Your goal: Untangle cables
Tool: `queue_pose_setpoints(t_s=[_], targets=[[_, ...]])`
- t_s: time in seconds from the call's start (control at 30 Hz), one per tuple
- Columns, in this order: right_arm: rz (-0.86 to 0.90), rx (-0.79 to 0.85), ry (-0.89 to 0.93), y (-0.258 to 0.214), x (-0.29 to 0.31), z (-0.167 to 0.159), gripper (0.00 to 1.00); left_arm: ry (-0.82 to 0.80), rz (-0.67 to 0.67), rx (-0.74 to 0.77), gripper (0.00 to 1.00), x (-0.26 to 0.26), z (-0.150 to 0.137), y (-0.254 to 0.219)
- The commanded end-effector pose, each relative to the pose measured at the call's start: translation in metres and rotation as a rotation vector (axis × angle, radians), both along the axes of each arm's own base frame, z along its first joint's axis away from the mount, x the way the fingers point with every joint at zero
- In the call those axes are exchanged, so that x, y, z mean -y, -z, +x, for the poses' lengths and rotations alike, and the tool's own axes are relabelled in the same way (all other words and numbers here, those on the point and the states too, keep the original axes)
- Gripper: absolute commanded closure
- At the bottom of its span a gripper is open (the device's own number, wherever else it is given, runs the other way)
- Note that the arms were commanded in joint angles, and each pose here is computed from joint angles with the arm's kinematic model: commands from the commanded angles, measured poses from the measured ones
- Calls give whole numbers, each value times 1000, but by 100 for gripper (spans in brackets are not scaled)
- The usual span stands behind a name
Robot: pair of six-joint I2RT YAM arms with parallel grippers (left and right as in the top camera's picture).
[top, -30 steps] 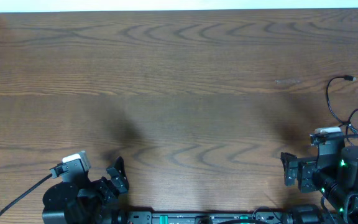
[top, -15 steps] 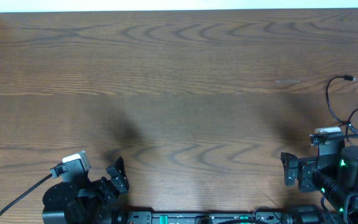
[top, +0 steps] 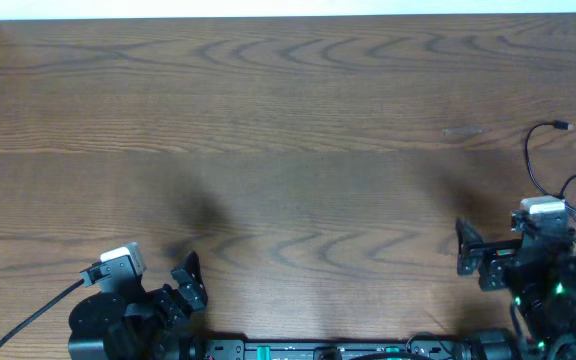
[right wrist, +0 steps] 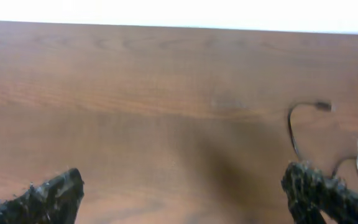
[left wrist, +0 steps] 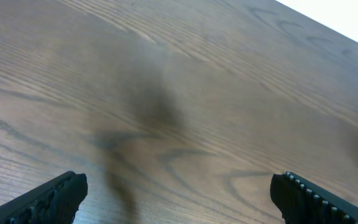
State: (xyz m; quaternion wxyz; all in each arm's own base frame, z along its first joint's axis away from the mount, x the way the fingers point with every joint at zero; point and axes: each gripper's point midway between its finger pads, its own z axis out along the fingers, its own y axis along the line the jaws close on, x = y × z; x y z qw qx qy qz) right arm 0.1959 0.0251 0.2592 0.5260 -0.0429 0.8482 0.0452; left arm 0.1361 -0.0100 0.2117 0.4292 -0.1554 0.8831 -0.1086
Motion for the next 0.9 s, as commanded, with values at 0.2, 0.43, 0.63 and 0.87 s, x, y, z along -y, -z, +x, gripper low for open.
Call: queue_pose_setpoints(t_s=[0.2, 0.43, 0.63, 0.87], targets=[[51, 315, -53, 7, -11, 9, 1, -3, -11, -7, 1, 1, -1, 2], [62, 465, -57, 11, -12, 18, 1, -3, -11, -7, 1, 1, -1, 2], [67, 521, -62, 21, -15, 30, 1, -3, -11, -7, 1, 1, -1, 2], [72, 597, -57, 33, -15, 40, 1, -3, -11, -7, 1, 1, -1, 2]])
